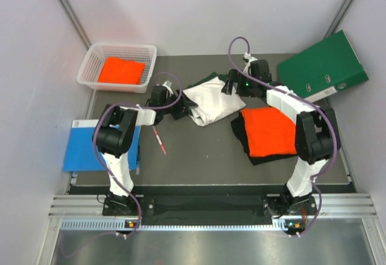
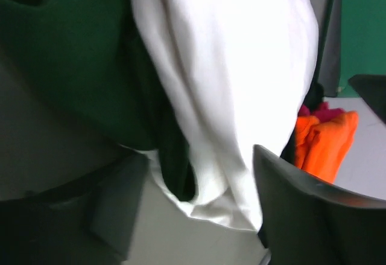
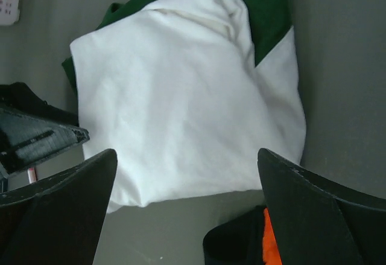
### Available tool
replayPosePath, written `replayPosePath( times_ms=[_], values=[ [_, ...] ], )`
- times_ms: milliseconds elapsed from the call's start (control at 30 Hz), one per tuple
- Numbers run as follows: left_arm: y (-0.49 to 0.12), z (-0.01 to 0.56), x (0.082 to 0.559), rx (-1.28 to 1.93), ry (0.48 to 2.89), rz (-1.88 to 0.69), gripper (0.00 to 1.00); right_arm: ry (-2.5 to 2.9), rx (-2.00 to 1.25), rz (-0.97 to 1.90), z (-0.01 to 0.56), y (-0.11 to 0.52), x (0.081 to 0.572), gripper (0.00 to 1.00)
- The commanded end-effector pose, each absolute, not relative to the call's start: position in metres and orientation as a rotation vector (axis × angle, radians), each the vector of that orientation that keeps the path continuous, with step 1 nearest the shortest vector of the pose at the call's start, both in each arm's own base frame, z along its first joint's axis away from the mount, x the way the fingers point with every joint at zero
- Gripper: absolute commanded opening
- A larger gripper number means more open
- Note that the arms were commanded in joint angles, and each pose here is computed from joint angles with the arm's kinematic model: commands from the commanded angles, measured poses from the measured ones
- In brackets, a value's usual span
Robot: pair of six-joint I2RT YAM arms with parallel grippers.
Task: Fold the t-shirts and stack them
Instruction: Fold the tshirt, then neatly place the folded tshirt to the corner
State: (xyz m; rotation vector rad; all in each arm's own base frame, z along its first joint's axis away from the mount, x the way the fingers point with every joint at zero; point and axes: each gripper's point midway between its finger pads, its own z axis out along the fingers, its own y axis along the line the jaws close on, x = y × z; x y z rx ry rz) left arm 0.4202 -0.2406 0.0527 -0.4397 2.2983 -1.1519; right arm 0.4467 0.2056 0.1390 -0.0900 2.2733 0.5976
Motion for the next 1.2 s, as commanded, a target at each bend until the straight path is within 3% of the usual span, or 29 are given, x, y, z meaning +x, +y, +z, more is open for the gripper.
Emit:
replayPosePath(
  times_ms=[0, 33, 100, 567, 1167],
  values=[
    [-0.232, -0.033, 0.382, -0.574, 2.570, -0.984, 0.60, 2.179, -0.014, 0.828, 0.153, 0.194, 0.483, 1.00],
    [-0.234, -0.034, 0.385, -0.571, 2.570, -0.991, 0.48, 2.162, 0.009, 0.854, 0.154, 0.191, 0.491, 1.00],
    [-0.235, -0.035, 0.387, -0.583, 2.574, -0.998, 0.00, 2.186, 0.052, 0.881, 0.137, 0.182, 0.500, 1.00],
    [-0.194, 0.002, 0.400, -0.588, 2.525, -0.873, 0.00, 2.273, 0.126, 1.028, 0.075, 0.181, 0.526, 1.00],
    [-0.189, 0.001, 0.407, -0.582, 2.527, -0.876, 0.00, 2.405, 0.055, 1.148, 0.051, 0.197, 0.476, 1.00]
  ],
)
